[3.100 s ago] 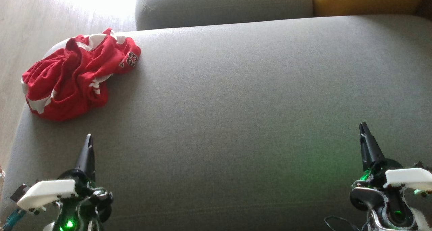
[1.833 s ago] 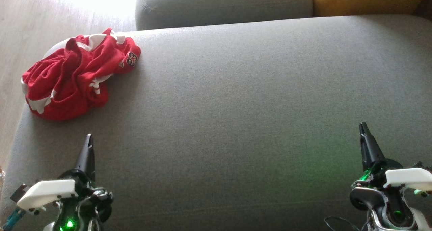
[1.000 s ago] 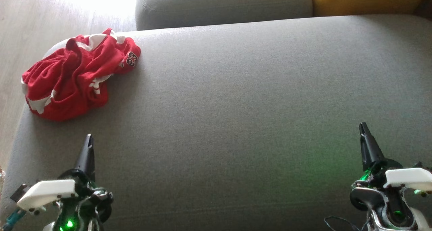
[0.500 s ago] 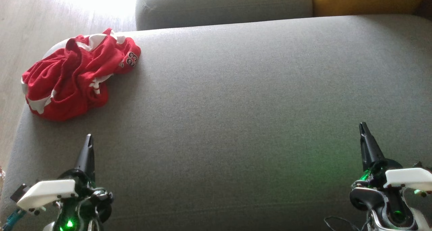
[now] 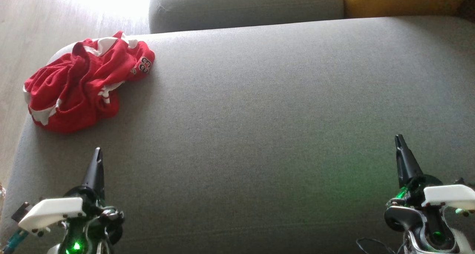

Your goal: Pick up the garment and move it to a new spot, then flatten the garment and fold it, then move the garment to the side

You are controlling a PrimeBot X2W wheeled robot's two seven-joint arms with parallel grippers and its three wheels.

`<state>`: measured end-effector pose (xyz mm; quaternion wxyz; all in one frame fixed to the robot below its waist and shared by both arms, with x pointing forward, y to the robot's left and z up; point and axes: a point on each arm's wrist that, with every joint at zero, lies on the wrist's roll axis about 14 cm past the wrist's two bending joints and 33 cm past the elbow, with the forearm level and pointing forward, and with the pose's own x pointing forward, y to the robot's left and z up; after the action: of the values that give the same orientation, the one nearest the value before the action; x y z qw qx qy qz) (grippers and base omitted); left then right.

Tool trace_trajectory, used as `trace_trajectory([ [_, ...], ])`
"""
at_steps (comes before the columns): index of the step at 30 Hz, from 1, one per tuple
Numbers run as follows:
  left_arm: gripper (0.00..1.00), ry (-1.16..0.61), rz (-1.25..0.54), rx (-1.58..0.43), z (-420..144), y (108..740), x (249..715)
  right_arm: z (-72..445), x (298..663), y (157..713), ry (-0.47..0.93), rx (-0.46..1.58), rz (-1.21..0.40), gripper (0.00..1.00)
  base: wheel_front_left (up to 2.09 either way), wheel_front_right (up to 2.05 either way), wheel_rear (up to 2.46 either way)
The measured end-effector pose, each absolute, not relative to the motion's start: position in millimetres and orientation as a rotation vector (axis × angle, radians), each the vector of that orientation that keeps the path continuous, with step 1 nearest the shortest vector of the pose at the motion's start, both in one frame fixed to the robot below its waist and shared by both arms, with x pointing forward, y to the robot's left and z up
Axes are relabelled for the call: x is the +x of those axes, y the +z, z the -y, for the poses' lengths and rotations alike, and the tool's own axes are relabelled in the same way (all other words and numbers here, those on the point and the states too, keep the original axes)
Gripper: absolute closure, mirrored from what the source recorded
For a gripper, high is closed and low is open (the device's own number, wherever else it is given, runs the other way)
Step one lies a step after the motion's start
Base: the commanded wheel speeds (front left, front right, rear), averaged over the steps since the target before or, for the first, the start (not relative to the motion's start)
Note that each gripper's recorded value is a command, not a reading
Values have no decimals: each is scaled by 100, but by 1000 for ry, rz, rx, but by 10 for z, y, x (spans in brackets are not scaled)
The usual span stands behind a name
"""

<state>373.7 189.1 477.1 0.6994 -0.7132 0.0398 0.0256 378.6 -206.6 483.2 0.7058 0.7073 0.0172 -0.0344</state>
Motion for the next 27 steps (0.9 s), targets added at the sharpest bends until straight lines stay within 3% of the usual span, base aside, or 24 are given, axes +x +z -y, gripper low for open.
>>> trace_trajectory([
  [4, 100, 57, -89, -1589, -1891, 4770, 3737, 2066, 3786, 4831, -77, 1572, -38, 100, 0, 0, 0],
  [5, 0, 59, -91, -1590, -1888, 4762, 3734, 2065, 3784, 4823, -78, 1572, -40, 0, 0, 0, 0],
  [6, 100, 72, -103, -1592, -1886, 4713, 3715, 2059, 3770, 4776, -89, 1574, -52, 100, 0, 0, 0],
  [7, 0, 93, -122, -1595, -1882, 4630, 3675, 2051, 3736, 4698, -107, 1576, -72, 0, 0, 0, 0],
  [8, 0, 118, -144, -1598, -1878, 4532, 3622, 2042, 3693, 4606, -129, 1580, -94, 0, 0, 0, 0],
  [9, 100, 146, -169, -1602, -1869, 4426, 3558, 2032, 3640, 4510, -153, 1584, -117, 100, 0, 0, 0],
  [10, 0, 174, -195, -1606, -1861, 4321, 3489, 2022, 3584, 4412, -178, 1588, -141, 0, 0, 0, 0],
  [14, 0, 237, -252, -1607, -1849, 4092, 3303, 2006, 3436, 4210, -229, 1587, -191, 0, 0, 0, 0],
  [27, 0, 201, -223, -1519, -1816, 4214, 3365, 1914, 3501, 4317, -188, 1527, -177, 0, 0, 0, 0],
])
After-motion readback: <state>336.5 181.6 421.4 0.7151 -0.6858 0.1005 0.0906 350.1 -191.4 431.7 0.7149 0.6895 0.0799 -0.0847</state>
